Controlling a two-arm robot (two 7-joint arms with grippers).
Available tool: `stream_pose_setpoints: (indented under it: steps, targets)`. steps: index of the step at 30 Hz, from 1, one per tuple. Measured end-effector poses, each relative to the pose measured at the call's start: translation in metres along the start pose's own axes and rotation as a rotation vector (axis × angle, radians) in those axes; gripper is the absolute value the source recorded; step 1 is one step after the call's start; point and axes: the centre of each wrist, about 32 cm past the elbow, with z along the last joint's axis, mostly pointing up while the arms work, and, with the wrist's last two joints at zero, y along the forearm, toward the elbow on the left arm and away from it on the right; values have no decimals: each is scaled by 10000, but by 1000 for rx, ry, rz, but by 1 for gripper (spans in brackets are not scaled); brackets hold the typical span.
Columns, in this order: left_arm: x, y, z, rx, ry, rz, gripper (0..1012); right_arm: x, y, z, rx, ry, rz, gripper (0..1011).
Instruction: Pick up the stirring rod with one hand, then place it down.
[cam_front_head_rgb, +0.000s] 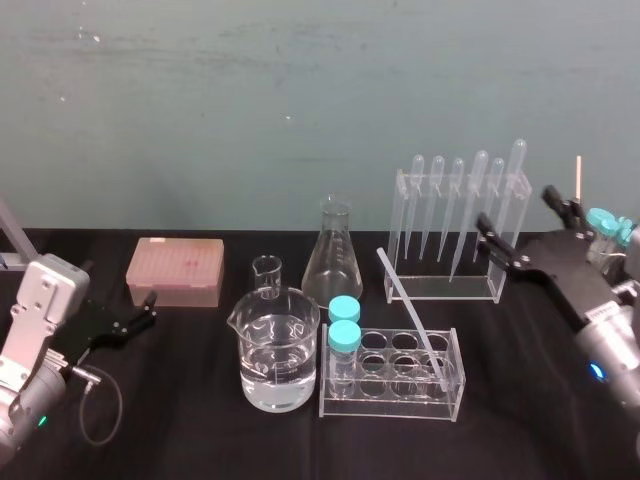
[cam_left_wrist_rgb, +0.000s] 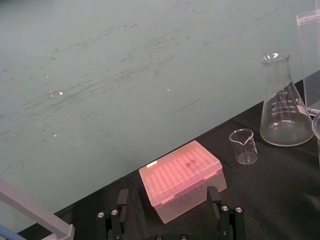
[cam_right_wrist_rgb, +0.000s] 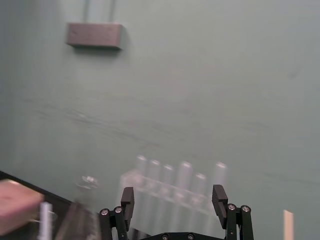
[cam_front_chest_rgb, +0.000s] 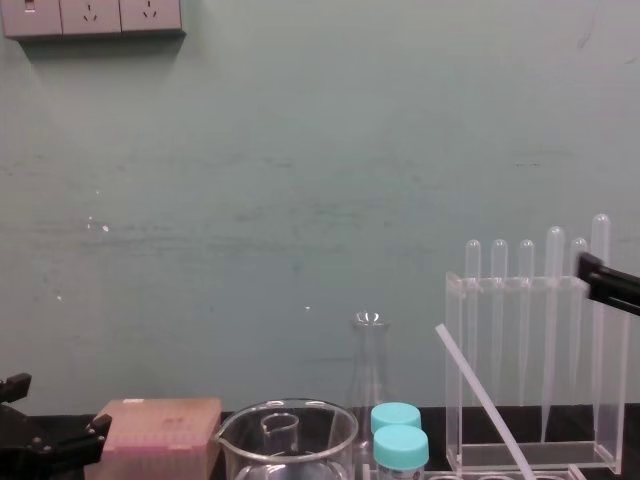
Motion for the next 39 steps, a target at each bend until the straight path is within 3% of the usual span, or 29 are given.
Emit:
stream_pose_setpoints:
  steps: [8,12,16,23,29,39]
  targets:
    - [0,0,0,0,0,0,1000,-103,212,24,18,68,174,1000]
    - [0,0,0,0,0,0,1000,-162,303,16,-3,108,278,1000]
    - [0,0,0,0,0,0,1000,-177,359,14,-29,142,331,1000]
    - [0,0,0,0,0,0,1000,-185,481,-15,-179,270,391,1002]
    - [0,0,0,0,0,0,1000,-193,545,-61,-274,320,411,1002]
    - [0,0,0,0,0,0,1000,-213,567,-116,-357,344,426,1000]
